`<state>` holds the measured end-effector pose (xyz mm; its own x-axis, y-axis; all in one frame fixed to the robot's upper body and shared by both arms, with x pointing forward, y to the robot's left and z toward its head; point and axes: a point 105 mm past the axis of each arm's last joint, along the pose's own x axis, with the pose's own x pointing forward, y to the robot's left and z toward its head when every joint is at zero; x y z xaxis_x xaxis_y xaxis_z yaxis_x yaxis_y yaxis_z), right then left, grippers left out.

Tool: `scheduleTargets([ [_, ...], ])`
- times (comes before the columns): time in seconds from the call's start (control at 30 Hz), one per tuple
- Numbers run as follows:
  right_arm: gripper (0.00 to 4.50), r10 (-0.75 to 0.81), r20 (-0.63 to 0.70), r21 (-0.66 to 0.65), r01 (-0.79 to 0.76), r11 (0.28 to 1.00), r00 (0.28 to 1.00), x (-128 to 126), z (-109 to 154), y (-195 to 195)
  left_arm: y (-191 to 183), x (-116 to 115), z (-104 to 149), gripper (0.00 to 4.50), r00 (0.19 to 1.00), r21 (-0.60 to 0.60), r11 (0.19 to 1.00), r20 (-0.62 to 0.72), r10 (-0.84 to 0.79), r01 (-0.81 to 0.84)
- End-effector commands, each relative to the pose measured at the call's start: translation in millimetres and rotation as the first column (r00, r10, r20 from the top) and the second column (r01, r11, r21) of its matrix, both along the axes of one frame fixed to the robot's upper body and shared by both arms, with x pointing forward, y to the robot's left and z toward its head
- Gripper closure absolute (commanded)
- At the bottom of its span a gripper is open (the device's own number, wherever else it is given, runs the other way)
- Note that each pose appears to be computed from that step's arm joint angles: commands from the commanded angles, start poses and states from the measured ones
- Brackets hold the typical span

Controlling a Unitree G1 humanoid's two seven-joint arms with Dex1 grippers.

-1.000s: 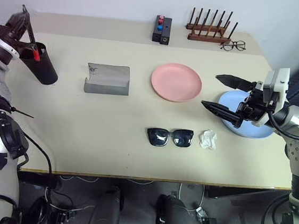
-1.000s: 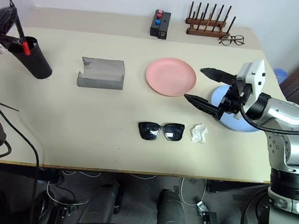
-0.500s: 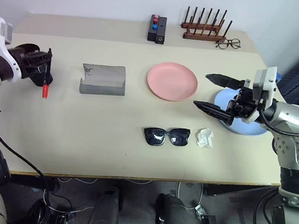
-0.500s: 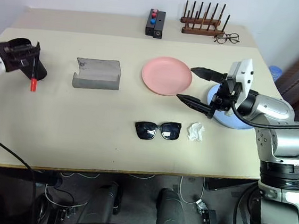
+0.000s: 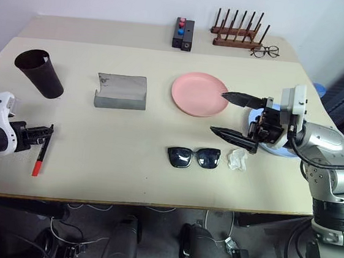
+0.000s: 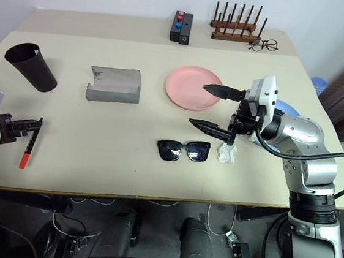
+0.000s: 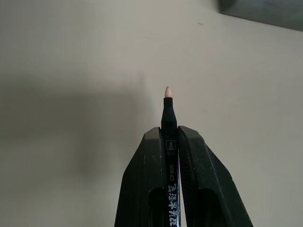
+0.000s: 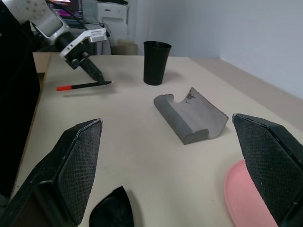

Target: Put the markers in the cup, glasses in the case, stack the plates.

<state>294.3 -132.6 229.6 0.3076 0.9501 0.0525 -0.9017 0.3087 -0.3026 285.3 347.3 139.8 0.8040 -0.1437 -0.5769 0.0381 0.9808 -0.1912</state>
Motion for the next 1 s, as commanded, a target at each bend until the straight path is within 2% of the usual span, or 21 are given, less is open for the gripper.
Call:
scheduleTargets([
  [0.03,0.0,0.031,0.016,0.013,-0.031,0.999,0.999,-11.2,9.0,-0.8,7.9,5.6,2.1,4.44,0.999,0.079,0.997,0.043,0.004,-0.007],
  [0.17,0.0,0.071,0.004,0.068,-0.071,0.995,0.997,-17.9,17.4,1.2,11.4,9.4,-4.0,4.44,0.999,0.142,0.99,0.047,-0.016,0.009],
  [0.3,0.0,0.1,-0.003,0.119,-0.099,0.988,0.995,-21.1,26.0,3.0,15.4,13.7,-7.2,4.44,0.998,0.143,0.99,0.058,-0.002,-0.006],
  [0.47,0.0,0.122,-0.013,0.095,-0.12,0.988,0.992,-23.2,18.8,10.2,12.5,18.7,-10.3,4.44,0.998,0.106,0.994,0.067,-0.001,-0.007],
  [0.53,0.0,0.116,-0.013,0.092,-0.114,0.989,0.993,-22.0,18.5,10.3,12.9,19.7,-12.1,3.6,0.998,0.095,0.995,0.063,0.014,-0.02],
  [0.57,0.0,0.111,-0.013,0.09,-0.109,0.99,0.994,-21.3,18.4,9.8,13.3,19.9,-12.5,3.34,0.998,0.101,0.995,0.061,0.014,-0.02],
  [0.77,0.0,0.1,-0.018,0.077,-0.098,0.992,0.995,-19.9,17.5,7.0,16.9,18.0,-11.8,0.25,0.999,0.142,0.99,0.034,0.022,-0.027],
  [0.8,0.0,0.097,-0.018,0.076,-0.096,0.992,0.995,-19.6,17.5,6.7,14.6,17.9,-10.2,0.07,1.0,0.134,0.991,0.028,0.013,-0.016],
  [0.9,0.0,0.092,-0.02,0.075,-0.09,0.993,0.996,-18.9,16.6,6.3,3.3,19.2,0.5,0.07,1.0,0.035,0.999,0.02,-0.007,0.006],
  [1.0,0.0,0.088,-0.024,0.077,-0.086,0.993,0.996,-18.2,15.5,6.8,6.1,19.5,11.3,0.07,1.0,0.058,0.998,0.014,-0.013,0.012],
])
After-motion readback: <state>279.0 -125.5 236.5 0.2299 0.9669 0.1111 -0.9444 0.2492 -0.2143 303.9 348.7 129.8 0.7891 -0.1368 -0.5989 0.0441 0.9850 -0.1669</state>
